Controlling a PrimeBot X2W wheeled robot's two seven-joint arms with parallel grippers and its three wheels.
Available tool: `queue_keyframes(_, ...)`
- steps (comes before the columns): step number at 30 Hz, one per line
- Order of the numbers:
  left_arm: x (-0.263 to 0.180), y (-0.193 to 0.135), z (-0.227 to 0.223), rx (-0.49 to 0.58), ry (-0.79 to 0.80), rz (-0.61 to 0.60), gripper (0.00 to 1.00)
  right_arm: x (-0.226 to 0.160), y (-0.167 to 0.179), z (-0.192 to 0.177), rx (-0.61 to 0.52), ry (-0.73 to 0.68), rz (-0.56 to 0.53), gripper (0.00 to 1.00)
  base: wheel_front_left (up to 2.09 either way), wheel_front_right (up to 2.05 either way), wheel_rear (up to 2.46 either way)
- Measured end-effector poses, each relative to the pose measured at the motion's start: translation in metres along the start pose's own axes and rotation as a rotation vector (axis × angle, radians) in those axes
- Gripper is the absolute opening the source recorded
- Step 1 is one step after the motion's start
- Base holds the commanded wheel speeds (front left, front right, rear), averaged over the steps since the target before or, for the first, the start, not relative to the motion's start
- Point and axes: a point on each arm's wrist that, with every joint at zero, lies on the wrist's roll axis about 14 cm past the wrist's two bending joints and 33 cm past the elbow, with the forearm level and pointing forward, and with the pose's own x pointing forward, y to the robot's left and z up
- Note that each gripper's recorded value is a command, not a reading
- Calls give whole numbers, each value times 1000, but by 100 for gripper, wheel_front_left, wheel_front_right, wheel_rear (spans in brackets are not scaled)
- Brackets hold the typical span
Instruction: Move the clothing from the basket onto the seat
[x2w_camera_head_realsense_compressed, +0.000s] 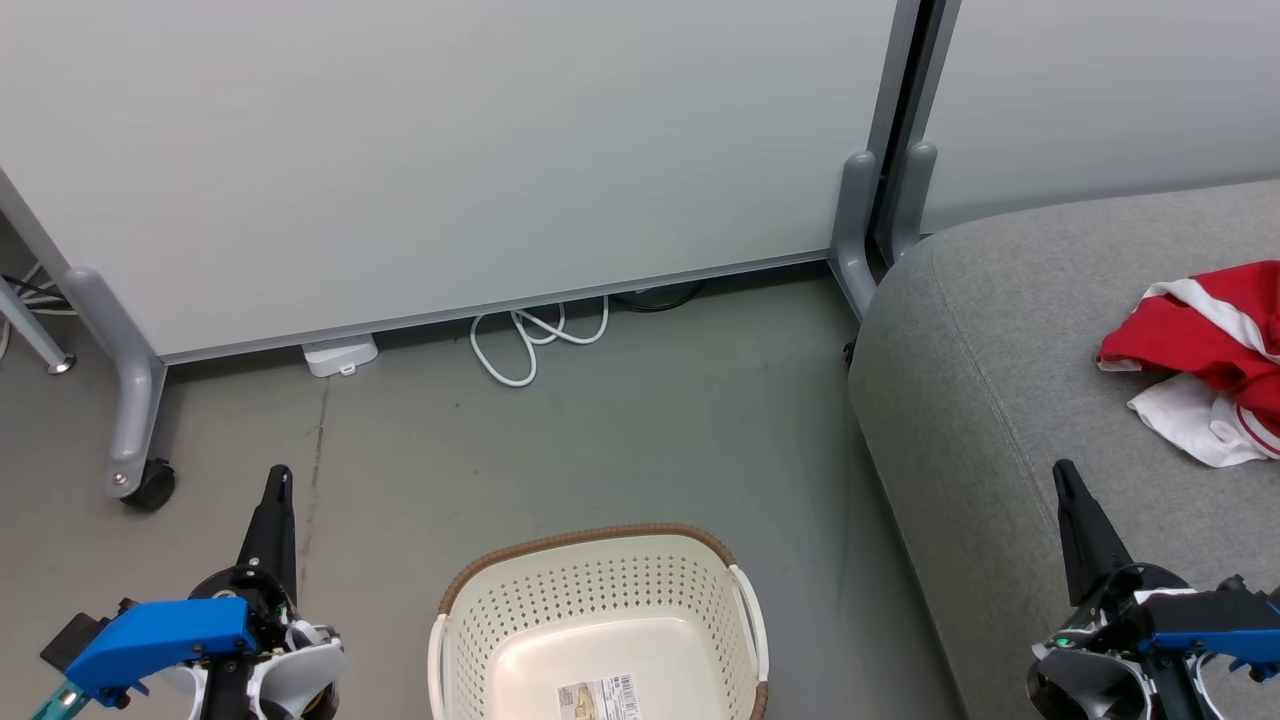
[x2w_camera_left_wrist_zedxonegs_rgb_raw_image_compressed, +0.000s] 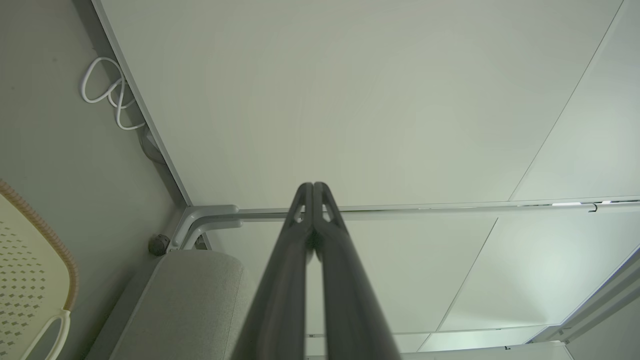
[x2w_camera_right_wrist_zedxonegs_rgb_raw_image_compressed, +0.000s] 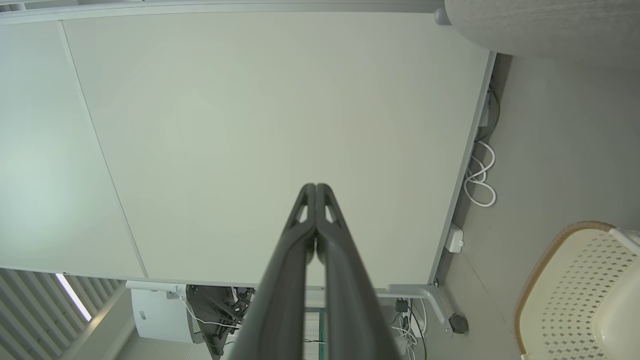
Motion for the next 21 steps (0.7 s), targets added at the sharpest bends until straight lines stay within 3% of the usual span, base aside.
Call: queue_keyframes(21,0,0,0,0,0,0,0,0,0,0,0,0,0,0,0,0,0)
